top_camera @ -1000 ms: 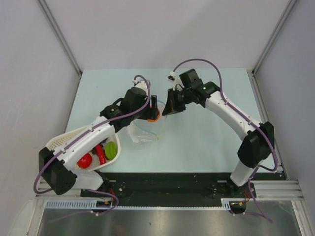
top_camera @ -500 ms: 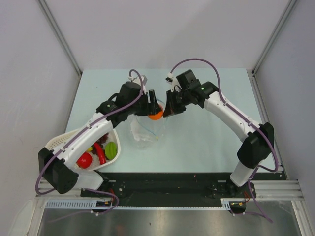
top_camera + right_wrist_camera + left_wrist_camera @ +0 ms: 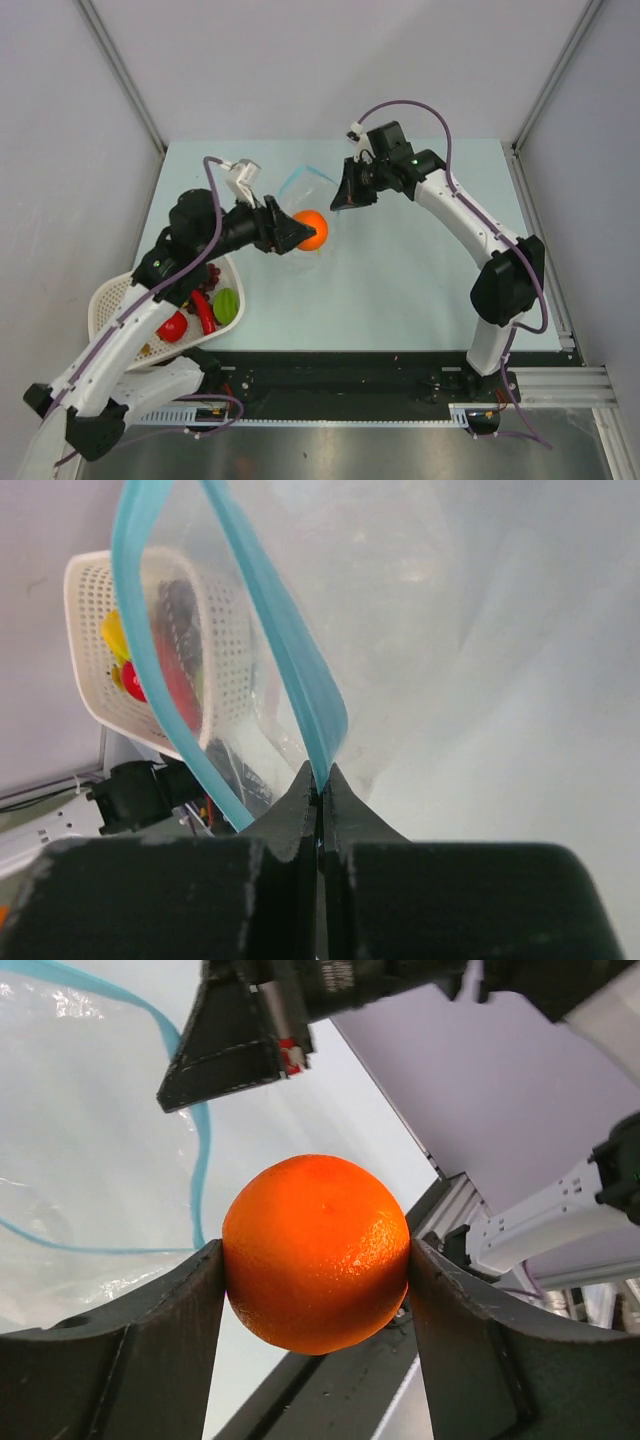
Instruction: Open the zip-top bag and remove the fake food
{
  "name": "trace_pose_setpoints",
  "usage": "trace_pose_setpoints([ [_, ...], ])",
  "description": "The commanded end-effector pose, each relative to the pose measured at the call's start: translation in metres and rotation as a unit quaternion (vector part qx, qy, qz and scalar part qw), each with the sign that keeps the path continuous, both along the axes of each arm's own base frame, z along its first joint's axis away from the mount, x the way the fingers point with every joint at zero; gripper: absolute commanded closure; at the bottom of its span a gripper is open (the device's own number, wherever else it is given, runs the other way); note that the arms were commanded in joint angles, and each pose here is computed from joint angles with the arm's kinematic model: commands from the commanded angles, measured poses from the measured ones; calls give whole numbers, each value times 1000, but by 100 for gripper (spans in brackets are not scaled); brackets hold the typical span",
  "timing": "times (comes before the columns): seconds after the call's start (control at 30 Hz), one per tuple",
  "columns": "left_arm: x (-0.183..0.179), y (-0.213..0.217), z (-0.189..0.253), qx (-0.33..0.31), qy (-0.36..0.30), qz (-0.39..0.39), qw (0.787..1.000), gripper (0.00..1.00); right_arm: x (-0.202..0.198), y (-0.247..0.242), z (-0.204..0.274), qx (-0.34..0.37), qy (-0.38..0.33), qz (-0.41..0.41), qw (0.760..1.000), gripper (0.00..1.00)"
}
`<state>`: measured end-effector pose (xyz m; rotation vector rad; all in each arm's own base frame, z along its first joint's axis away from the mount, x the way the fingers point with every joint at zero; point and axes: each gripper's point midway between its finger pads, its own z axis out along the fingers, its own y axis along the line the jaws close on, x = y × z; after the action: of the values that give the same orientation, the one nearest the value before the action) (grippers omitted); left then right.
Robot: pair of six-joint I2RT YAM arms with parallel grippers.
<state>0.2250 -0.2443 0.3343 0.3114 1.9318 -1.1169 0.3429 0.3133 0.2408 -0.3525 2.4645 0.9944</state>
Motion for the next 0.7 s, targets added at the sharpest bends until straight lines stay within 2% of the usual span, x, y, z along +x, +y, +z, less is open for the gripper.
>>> trace_pose_setpoints([
  [0.0, -15, 27, 27, 18, -102, 20, 994, 100, 25, 25, 25, 60, -17, -6, 998, 100],
  [0.07, -19, 44, 36, 22, -127, 54, 990, 100, 30, 27, 24, 58, -20, -4, 998, 100],
  [0.17, -10, 77, 27, 46, -101, 151, 982, 100, 39, 29, 23, 59, -19, -6, 998, 100],
  [0.2, 0, 107, 8, 88, -65, 236, 966, 100, 42, 30, 20, 63, -14, -8, 998, 100],
  [0.27, 6, 144, -17, 113, -1, 346, 931, 100, 47, 30, 24, 70, -15, -14, 997, 100],
  [0.3, 2, 178, -44, 173, 35, 419, 891, 100, 49, 33, 28, 81, -15, -17, 996, 100],
  [0.33, 1, 190, -57, 180, 65, 453, 871, 100, 51, 33, 33, 87, -19, -19, 996, 100],
  [0.47, 5, 223, -127, 315, 161, 493, 795, 100, 59, 30, 45, 99, -36, -32, 994, 100],
  [0.5, 7, 237, -140, 321, 190, 510, 775, 100, 61, 30, 49, 104, -39, -33, 993, 100],
  [0.57, 13, 238, -161, 328, 227, 499, 770, 99, 62, 28, 55, 114, -40, -34, 992, 100],
  [0.6, 14, 245, -181, 340, 256, 500, 754, 100, 64, 27, 57, 117, -43, -35, 992, 100],
  [0.67, 16, 247, -196, 343, 272, 501, 747, 100, 65, 24, 63, 122, -46, -35, 991, 100],
])
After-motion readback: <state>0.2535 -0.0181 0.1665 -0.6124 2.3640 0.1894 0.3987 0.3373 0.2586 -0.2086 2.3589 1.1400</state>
